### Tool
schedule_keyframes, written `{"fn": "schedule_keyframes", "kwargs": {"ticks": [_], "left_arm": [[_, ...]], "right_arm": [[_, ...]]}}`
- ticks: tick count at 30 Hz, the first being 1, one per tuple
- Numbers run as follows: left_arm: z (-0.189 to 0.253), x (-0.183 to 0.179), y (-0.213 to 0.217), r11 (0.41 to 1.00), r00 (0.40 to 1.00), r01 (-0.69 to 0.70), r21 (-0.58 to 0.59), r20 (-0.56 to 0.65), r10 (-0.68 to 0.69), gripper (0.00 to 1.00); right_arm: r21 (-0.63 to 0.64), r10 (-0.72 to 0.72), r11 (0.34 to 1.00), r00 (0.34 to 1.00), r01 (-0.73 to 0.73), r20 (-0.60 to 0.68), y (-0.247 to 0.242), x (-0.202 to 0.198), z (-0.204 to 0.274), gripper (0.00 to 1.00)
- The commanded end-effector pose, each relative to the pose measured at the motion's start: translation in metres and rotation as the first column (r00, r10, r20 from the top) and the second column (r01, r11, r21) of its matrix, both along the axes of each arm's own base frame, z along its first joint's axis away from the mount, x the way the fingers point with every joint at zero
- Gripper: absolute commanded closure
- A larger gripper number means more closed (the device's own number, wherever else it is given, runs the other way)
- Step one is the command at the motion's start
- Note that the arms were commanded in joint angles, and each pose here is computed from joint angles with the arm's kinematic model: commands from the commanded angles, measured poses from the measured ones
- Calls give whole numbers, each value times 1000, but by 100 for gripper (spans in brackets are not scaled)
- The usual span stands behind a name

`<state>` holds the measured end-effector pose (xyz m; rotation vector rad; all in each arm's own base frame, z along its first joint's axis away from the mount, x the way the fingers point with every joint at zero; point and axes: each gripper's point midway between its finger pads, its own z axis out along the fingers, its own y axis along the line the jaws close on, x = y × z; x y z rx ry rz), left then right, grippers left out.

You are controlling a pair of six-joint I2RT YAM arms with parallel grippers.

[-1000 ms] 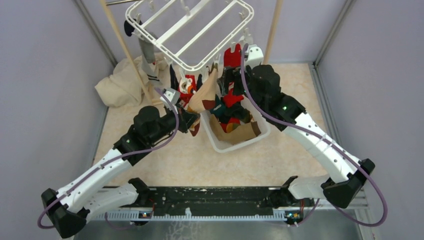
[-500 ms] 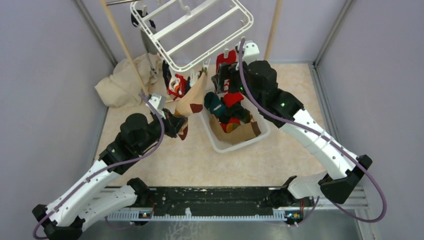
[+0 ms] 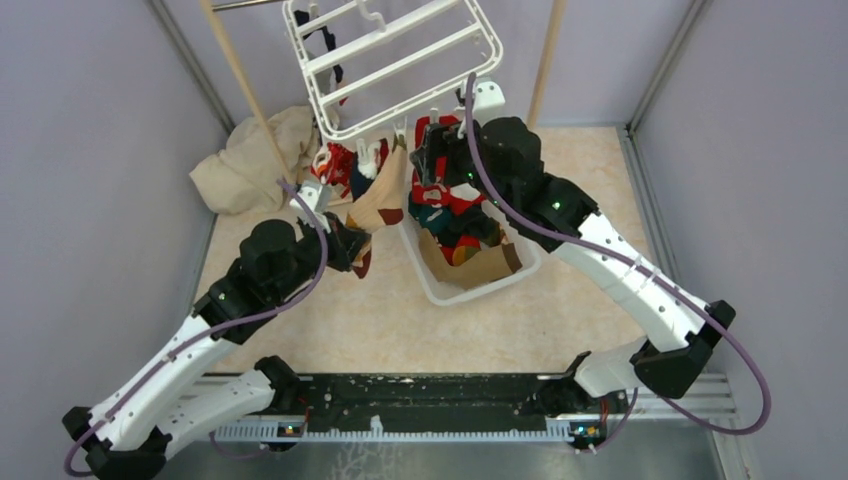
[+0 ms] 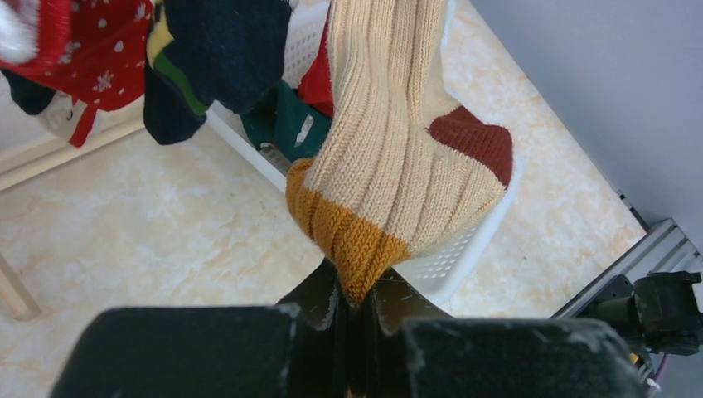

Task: Remove the socks clipped to the hanger
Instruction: Remove the sock from the hanger.

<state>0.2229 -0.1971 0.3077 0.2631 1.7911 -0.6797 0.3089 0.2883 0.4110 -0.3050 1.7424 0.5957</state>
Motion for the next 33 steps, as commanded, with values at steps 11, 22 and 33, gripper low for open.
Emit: {"fn": "schedule_keyframes", "kwargs": {"ticks": [11, 22, 33], "left_arm": [[-3, 11, 2, 998, 997, -67, 10, -35, 67, 98], [-4, 8, 9, 996, 995, -89, 4, -40, 89, 98], [-5, -9, 54, 974, 972, -226, 10, -68, 227, 96]], "right_arm": [[17, -26, 1000, 998, 25, 50, 27, 0, 41, 41], [-43, -138, 989, 990, 139, 24, 32, 10, 33, 44], [17, -132, 991, 991, 131, 31, 27, 3, 47, 44]]}}
